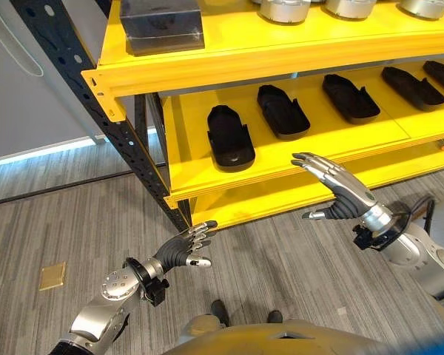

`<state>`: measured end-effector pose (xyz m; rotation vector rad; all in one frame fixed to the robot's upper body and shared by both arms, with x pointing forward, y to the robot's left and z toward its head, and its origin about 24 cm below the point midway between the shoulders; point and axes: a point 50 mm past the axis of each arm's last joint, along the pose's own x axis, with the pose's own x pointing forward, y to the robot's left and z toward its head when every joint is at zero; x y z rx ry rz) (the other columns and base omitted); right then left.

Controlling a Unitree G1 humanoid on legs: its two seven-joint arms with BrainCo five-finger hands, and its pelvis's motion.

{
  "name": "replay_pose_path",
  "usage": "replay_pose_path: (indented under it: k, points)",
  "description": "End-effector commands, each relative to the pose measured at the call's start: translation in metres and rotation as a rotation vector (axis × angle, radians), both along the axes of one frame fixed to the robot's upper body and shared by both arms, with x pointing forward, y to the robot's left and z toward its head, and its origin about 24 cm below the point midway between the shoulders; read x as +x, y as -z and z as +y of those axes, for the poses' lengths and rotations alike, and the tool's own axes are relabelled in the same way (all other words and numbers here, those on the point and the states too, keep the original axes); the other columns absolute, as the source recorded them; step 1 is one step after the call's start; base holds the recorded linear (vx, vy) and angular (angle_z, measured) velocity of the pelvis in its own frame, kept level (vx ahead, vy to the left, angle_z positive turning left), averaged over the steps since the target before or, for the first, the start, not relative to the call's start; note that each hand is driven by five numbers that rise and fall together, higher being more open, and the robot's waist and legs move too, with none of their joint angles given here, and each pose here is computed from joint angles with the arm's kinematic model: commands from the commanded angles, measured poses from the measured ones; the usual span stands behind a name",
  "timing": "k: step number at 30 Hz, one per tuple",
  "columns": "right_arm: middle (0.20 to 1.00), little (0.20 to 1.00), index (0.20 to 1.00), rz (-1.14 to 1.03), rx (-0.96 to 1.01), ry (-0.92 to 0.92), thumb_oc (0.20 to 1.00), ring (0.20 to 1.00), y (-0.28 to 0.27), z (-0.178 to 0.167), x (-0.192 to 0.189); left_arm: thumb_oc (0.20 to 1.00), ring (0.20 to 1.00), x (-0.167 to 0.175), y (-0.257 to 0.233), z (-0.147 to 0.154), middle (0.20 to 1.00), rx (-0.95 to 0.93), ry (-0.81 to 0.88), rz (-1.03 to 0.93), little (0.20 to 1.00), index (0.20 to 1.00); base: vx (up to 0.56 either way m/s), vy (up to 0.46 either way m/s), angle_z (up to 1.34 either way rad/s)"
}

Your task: Move parts from the plastic box to the shelf.

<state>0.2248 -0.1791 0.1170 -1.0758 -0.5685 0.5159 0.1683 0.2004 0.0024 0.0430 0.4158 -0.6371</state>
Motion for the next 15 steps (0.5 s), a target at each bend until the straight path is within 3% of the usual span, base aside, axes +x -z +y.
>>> replay_pose_path:
  k: [1, 5, 15]
  points:
    - [1.0, 1.0, 1.0, -0.086, -0.01, -0.117, 1.0, 1.0, -0.024, 0.015, 0.003, 1.0, 1.0, 0.011, -0.02, -0.003, 1.0, -0.05, 0.01, -0.099, 1.0, 1.0, -0.03, -0.025, 0.19]
    - [1.0, 1.0, 1.0, -0.087, 0.013, -0.178, 1.0, 1.0, -0.029, 0.027, 0.005, 1.0, 1.0, 0.011, -0.019, -0.007, 1.0, -0.046, 0.023, -0.102, 1.0, 1.0, -0.08, -0.016, 0.14]
    - [1.0, 1.0, 1.0, -0.201, -0.168, -0.233, 1.0, 1.0, -0.045, 0.051, 0.028, 1.0, 1.0, 0.031, -0.023, -0.013, 1.0, -0.032, 0.018, -0.183, 1.0, 1.0, -0.19, -0.021, 0.09]
